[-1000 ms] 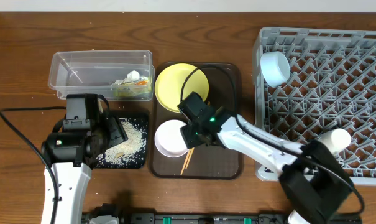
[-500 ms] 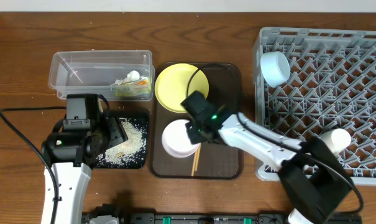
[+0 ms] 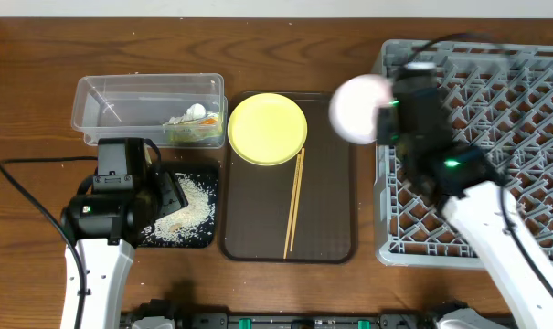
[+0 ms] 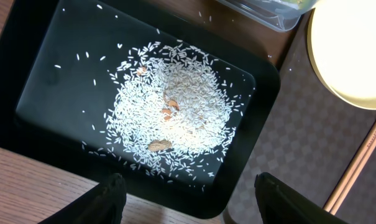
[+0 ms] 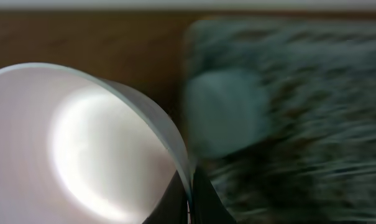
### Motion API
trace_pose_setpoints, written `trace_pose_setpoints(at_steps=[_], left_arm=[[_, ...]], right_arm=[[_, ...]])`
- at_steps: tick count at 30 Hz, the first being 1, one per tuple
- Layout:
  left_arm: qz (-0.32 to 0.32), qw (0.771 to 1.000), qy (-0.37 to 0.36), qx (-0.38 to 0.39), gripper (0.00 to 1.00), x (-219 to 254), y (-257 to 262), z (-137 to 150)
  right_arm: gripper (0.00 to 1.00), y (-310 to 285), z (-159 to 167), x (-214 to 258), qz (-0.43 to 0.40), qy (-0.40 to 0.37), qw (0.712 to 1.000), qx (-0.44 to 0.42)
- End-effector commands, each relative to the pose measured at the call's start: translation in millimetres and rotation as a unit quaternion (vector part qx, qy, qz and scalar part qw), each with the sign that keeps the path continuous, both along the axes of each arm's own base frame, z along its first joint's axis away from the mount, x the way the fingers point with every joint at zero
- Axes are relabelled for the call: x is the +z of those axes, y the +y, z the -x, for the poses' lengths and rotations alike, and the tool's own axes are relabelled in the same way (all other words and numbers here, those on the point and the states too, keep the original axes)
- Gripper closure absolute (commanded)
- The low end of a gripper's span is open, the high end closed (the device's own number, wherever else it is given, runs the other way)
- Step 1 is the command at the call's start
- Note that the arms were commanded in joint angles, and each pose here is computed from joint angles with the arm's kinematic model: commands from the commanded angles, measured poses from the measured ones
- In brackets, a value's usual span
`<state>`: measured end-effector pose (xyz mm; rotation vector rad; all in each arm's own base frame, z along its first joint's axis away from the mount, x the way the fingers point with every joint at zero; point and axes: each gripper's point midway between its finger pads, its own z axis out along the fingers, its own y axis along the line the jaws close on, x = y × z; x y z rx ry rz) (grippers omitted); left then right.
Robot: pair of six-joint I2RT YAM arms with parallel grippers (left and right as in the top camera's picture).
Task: Sort waste into correct bins and load items into the dishwasher rack
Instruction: 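Carry the pink bowl with the right gripper and place it in the rack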
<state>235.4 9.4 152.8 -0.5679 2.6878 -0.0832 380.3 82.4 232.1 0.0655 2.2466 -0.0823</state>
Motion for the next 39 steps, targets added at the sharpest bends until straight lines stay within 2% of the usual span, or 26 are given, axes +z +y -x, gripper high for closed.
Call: trace_pose_setpoints(at_steps=[1, 5, 10, 17, 25, 32, 39], left_arm=[[-0.001, 1.000, -0.002, 0.006, 0.31, 1.8, 2.3, -0.4], [-0.001, 1.000, -0.002, 0.006, 0.31, 1.8, 2.3, -0.4], [-0.001, 1.000, -0.002, 0.006, 0.30, 1.8, 2.3, -0.4], [-0.001, 1.000, -0.001, 0.006, 0.30, 1.8, 2.3, -0.3], [-0.001, 1.000, -0.001, 0.006, 0.31, 1.8, 2.2, -0.2], [-0.001, 1.000, -0.001, 0.006, 0.30, 1.8, 2.2, -0.2], [-0.001, 1.000, -0.001, 0.006, 0.30, 1.7, 2.2, -0.2]], right_arm=[[0.99, -79.6, -5.9, 34.7, 0.145, -0.041, 0.984, -0.098], [0.99, -145.4, -3.1, 63.8, 0.243, -0.062, 0.945, -0.210], [0.99, -185.1, -14.0, 75.7, 0.306, -0.060, 0.919, -0.242], [0.99, -226.0, -33.8, 55.6, 0.383, -0.014, 0.881, -0.279], [0.99, -243.1, -53.4, 3.2, 0.427, 0.042, 0.849, -0.308], [0.99, -232.0, -66.2, -40.4, 0.445, 0.083, 0.847, -0.278], [0.99, -208.4, -71.9, -54.3, 0.440, 0.082, 0.857, -0.255]])
